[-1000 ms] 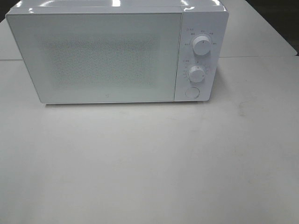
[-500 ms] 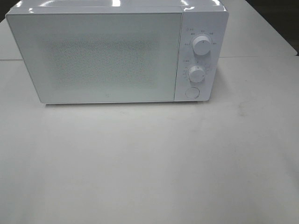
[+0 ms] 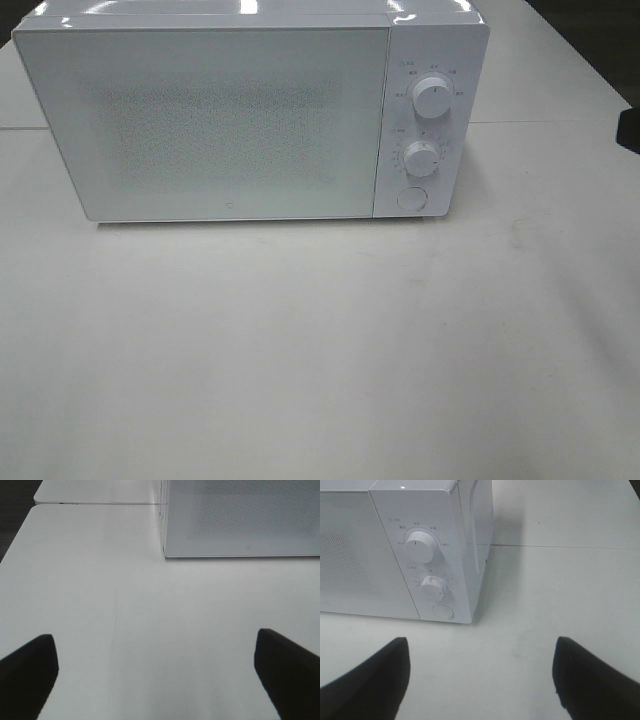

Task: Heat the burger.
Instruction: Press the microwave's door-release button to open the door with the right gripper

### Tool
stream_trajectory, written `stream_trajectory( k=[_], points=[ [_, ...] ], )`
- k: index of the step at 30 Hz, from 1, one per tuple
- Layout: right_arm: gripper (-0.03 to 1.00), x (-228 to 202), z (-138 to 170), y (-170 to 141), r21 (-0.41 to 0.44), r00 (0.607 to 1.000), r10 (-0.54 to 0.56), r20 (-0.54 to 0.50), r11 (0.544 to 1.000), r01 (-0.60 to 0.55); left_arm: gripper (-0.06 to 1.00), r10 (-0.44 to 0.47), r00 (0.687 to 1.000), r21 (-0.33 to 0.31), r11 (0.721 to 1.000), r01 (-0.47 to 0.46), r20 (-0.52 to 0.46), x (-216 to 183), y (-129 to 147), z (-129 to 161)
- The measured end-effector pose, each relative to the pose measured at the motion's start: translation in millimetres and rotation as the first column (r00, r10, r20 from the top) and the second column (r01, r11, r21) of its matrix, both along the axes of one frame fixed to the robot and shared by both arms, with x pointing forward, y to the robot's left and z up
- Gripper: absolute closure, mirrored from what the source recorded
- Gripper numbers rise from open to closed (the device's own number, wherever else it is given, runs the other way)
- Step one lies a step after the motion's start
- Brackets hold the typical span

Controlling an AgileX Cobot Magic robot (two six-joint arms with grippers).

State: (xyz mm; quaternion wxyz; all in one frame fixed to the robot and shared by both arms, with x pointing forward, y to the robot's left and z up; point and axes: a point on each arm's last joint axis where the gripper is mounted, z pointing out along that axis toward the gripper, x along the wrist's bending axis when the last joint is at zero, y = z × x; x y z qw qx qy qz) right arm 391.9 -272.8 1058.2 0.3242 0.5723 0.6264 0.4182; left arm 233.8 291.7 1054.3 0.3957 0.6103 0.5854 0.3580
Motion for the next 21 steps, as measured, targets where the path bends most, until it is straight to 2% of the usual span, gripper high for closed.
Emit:
stream_trajectory(
  k=[9,11,21],
  points=[
    [0.22,34,-26,5,0.003,1.000,-0.008,0.030,1.000,0.008,-0.05,0.000,1.000,0.000,1.000,0.000,0.000,0,0,0],
    [0.22,44,-42,6,0.003,0.999,-0.011,0.041,1.000,0.011,-0.05,0.000,1.000,0.000,1.000,0.000,0.000,0,0,0],
    [0.22,61,-73,8,-0.020,0.996,-0.005,0.090,1.000,0.007,-0.05,0.000,1.000,0.000,1.000,0.000,0.000,0,0,0]
  ],
)
